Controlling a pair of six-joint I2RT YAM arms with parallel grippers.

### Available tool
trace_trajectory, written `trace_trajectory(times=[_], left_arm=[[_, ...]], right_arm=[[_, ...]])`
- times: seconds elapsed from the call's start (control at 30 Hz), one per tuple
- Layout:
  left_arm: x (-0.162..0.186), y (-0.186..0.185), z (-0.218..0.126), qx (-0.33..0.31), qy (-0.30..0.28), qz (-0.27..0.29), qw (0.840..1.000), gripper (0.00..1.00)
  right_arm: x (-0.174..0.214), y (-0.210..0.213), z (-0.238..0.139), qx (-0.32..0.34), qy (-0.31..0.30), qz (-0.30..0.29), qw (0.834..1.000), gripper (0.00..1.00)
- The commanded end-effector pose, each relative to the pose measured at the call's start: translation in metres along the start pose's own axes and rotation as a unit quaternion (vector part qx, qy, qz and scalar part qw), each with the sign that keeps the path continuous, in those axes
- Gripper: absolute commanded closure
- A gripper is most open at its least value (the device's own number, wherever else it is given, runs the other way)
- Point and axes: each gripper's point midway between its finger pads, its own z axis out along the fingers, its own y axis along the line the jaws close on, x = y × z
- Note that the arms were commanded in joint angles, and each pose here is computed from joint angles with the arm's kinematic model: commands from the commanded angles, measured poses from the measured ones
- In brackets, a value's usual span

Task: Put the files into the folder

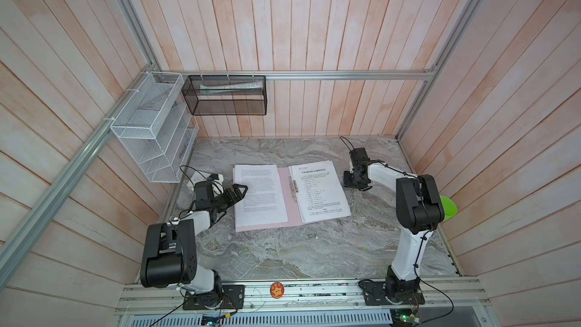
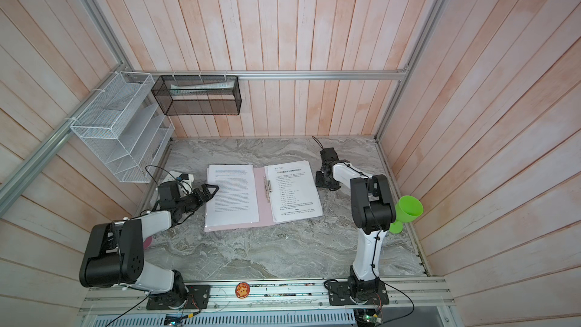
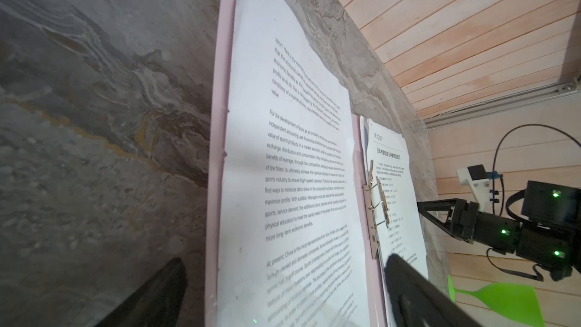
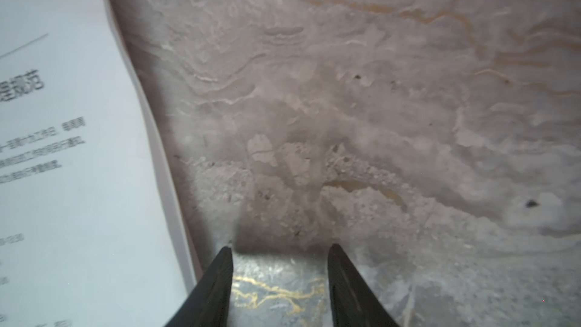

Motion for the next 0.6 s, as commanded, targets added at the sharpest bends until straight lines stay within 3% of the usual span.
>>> trace_trajectory(times=[0.0,0.57], left_arm=[[-0.02,-0.015,0.003,0.031,-0.017,0.018,0.999,0.0],[-0.023,-0.019,0.009,0.037,-0.014,0.024,0.999,0.0]], right_arm=[[0.009,0.016,0.009,-0.011,0.015,-0.004,1.0,0.52],[0.005,0.021,-0.01,-0.007,0.005,-0.006,1.0,0.52]])
